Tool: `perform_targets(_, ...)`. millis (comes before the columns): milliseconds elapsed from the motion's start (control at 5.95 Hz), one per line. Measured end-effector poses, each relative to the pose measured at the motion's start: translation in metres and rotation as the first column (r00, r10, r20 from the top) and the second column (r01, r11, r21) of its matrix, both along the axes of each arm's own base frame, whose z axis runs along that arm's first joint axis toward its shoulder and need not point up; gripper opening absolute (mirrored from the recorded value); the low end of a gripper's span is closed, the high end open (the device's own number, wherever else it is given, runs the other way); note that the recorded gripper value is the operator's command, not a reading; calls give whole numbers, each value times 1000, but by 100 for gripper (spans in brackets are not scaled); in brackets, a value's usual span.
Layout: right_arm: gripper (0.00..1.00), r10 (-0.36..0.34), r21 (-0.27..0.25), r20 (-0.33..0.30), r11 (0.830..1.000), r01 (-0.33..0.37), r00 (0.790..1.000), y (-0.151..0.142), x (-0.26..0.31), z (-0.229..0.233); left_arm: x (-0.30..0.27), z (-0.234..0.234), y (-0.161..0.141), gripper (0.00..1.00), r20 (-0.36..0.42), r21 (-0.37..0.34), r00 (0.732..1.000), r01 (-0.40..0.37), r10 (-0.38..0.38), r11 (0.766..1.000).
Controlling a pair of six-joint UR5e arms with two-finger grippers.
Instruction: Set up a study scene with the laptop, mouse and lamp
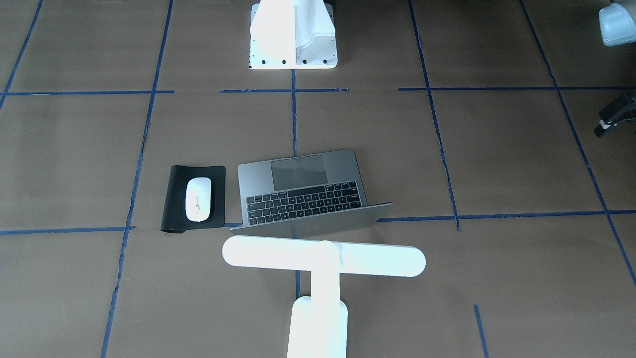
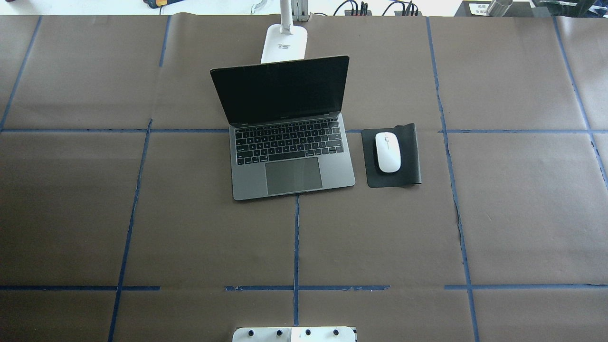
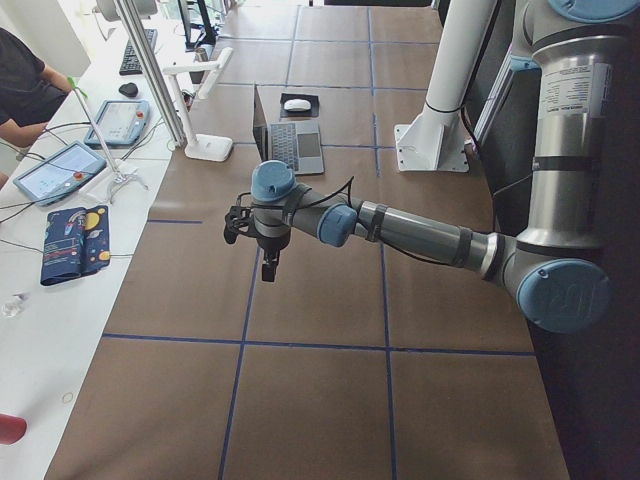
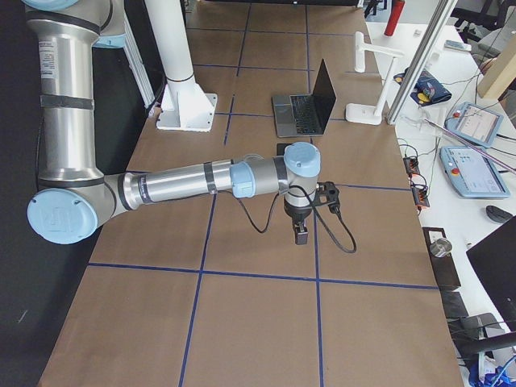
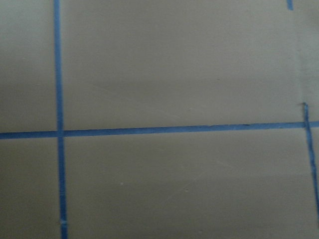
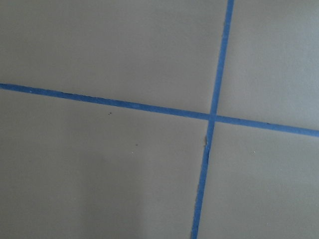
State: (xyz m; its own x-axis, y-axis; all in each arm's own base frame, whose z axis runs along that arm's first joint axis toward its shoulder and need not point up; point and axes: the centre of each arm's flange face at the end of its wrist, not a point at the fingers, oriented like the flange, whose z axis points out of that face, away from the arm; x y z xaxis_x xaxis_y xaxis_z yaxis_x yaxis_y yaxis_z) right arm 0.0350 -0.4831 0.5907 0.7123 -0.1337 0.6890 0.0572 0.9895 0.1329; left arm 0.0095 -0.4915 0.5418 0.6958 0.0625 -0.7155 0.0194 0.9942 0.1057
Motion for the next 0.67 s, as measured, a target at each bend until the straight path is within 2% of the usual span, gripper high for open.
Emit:
perform_targets(168, 100, 24, -40, 44, 999, -22, 999, 12, 26, 32, -24, 21, 7, 100, 24, -43, 999, -41, 42, 998)
perform_targets(336, 100, 51, -66, 60, 997, -47, 997, 21, 42, 49, -41, 44, 17, 100, 30, -97, 998, -59, 62, 994)
perform_targets(673, 100, 68, -94, 19, 993, -66, 998, 30, 53, 68, -61, 96, 33, 100, 22, -200, 998, -47, 52, 979)
